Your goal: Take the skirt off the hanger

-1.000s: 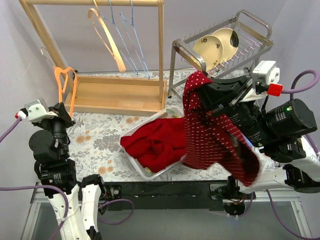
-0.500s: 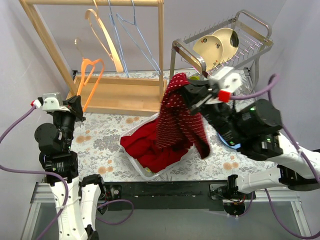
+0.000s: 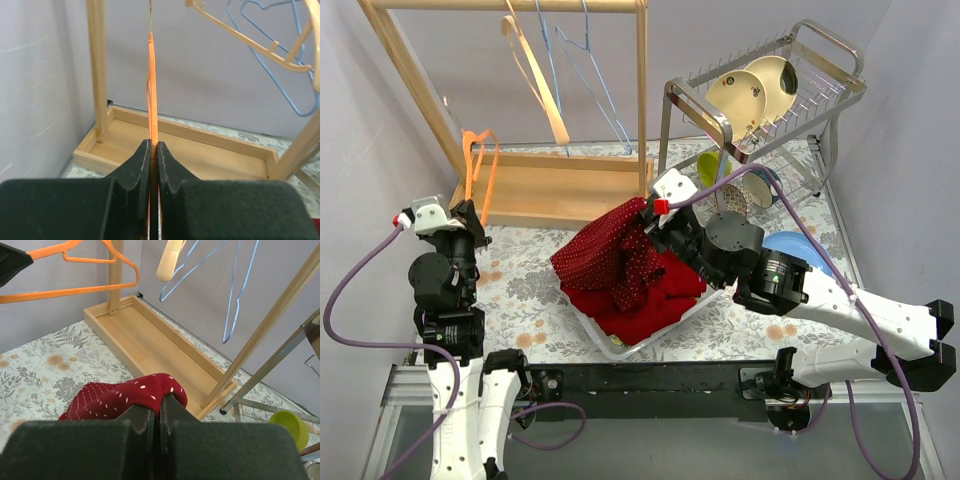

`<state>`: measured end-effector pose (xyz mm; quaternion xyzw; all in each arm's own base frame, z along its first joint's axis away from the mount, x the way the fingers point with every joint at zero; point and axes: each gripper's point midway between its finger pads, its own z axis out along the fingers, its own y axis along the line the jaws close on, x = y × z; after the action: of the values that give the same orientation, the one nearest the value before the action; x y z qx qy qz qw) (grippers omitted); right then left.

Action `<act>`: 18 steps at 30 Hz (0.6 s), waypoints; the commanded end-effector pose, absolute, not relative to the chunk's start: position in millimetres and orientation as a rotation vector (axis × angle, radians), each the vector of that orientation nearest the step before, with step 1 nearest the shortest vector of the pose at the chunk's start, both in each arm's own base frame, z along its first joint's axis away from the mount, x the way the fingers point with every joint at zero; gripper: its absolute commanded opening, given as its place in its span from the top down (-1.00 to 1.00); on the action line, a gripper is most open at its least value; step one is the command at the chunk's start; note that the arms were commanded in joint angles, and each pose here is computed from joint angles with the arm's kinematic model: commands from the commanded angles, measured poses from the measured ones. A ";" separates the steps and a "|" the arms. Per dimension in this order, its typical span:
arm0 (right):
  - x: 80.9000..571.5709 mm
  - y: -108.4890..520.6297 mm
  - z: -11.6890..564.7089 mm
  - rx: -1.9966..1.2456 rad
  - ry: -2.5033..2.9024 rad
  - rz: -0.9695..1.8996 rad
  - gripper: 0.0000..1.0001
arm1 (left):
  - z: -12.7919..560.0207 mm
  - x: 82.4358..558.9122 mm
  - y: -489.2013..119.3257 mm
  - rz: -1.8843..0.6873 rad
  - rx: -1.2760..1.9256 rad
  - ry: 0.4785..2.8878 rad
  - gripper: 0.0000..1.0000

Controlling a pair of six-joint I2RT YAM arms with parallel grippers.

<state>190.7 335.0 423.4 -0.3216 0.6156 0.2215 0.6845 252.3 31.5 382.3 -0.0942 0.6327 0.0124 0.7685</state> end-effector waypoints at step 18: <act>133.5 241.9 505.8 -0.608 1.279 0.831 0.97 | 404.7 245.7 43.5 0.068 -0.277 1.278 1.00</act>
<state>144.7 251.3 530.8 -0.2711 0.5500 0.3430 0.7116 247.1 49.2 382.2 -0.1348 0.6123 0.0481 0.7775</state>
